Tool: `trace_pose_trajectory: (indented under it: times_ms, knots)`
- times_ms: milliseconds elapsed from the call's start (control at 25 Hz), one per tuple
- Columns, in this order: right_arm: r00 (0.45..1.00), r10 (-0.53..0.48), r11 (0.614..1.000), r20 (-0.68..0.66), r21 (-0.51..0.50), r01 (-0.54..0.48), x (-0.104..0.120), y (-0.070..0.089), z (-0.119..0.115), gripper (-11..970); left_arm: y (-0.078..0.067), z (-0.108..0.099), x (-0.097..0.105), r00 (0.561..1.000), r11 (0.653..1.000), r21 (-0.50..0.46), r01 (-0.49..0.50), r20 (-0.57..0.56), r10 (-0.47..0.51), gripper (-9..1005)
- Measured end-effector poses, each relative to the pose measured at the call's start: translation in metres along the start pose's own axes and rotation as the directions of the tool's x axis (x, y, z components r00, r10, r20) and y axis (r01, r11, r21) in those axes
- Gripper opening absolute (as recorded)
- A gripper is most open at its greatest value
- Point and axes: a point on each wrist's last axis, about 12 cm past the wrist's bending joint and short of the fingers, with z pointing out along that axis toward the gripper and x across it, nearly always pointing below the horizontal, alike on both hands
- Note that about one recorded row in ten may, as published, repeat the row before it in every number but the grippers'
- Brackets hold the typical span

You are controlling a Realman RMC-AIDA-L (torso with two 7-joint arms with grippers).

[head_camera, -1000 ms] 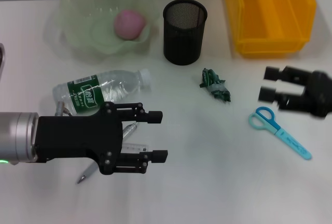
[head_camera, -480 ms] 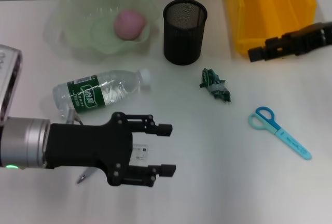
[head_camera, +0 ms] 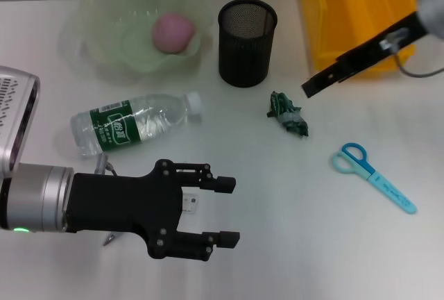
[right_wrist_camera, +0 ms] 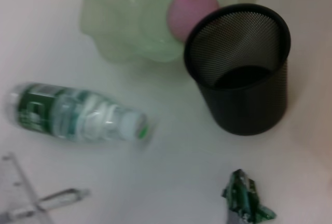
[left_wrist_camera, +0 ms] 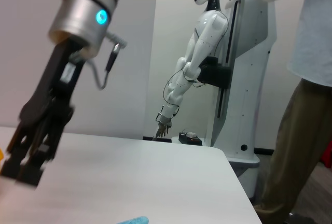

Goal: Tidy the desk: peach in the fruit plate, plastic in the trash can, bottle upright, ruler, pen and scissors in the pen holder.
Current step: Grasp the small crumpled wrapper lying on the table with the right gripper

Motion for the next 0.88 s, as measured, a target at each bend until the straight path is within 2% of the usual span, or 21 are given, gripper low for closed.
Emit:
trace_pose_trajectory:
  times_ms: [80,280,880]
  knots:
    - [0.999,-0.021,0.999,-0.038,0.036,0.022,-0.006,0.006,0.016,819,0.001,0.001,-0.001,1.0,1.0,-0.001,-0.015,0.007,0.015,704]
    - [0.999,-0.029,0.998,-0.038,0.052,0.031,-0.01,0.01,0.033,819,0.002,0.002,-0.004,0.999,1.0,-0.005,-0.024,0.027,0.024,704]
    - [0.999,-0.026,0.996,-0.02,0.086,0.027,-0.007,0.01,0.063,819,0.014,0.004,-0.005,0.999,0.994,-0.104,-0.023,0.027,0.026,704]
